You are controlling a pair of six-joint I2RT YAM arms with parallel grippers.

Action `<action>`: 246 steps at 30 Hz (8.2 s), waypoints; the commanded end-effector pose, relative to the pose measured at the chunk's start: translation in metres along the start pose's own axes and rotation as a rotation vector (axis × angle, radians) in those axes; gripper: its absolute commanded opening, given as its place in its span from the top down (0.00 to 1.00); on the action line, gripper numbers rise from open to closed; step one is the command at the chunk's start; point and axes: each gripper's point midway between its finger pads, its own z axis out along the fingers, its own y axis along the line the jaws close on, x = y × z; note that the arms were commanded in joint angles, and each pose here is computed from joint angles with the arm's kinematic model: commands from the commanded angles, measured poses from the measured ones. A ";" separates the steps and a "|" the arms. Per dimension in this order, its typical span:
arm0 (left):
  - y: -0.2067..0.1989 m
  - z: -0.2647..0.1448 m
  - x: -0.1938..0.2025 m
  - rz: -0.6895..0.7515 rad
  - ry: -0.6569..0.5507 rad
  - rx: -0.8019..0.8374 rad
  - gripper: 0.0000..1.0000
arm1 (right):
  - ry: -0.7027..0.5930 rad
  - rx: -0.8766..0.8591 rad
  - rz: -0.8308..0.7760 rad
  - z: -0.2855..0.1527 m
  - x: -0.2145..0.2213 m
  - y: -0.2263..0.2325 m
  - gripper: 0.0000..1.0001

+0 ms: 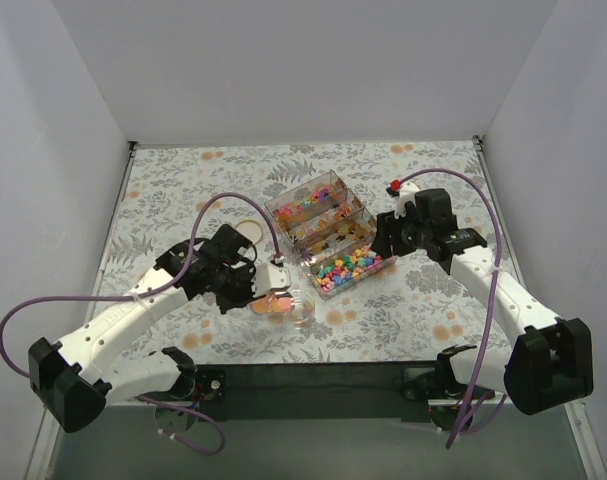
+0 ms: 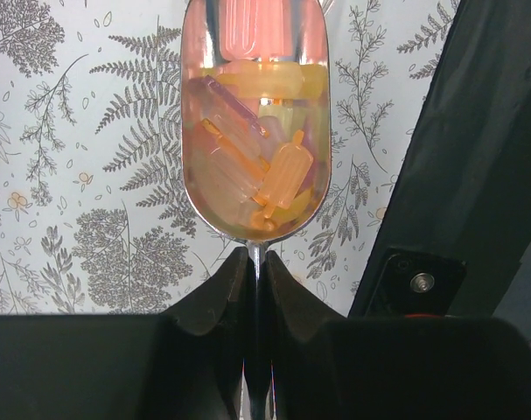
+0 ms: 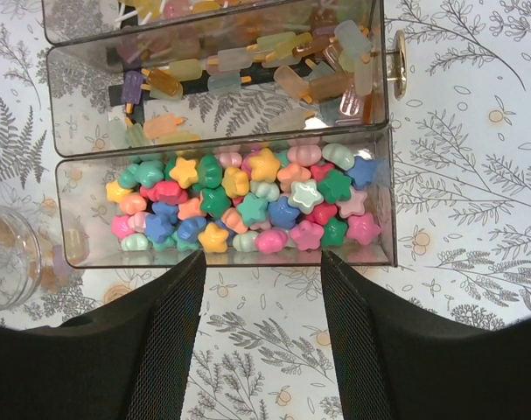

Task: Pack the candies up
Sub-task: Place the fake candies in the packing bottle, then adjust the spatula, then scoop the fake candies from the storage box.

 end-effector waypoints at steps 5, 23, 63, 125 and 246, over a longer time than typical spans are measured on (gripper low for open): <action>0.002 -0.007 -0.009 0.052 0.062 -0.017 1.00 | -0.045 0.022 -0.012 -0.007 -0.005 -0.001 0.38; -0.006 -0.010 -0.017 0.059 0.237 -0.021 1.00 | -0.072 0.032 -0.018 -0.012 -0.007 -0.002 0.38; 0.022 0.019 -0.116 -0.148 0.255 -0.200 1.00 | 0.027 0.179 0.046 -0.003 -0.007 -0.028 0.39; 0.046 0.033 -0.209 -0.271 -0.231 -0.217 1.00 | 0.157 -0.424 0.216 0.022 0.029 0.067 0.73; 0.053 0.137 -0.196 -0.154 -0.363 -0.122 1.00 | 0.201 0.231 0.056 0.057 0.033 -0.057 0.99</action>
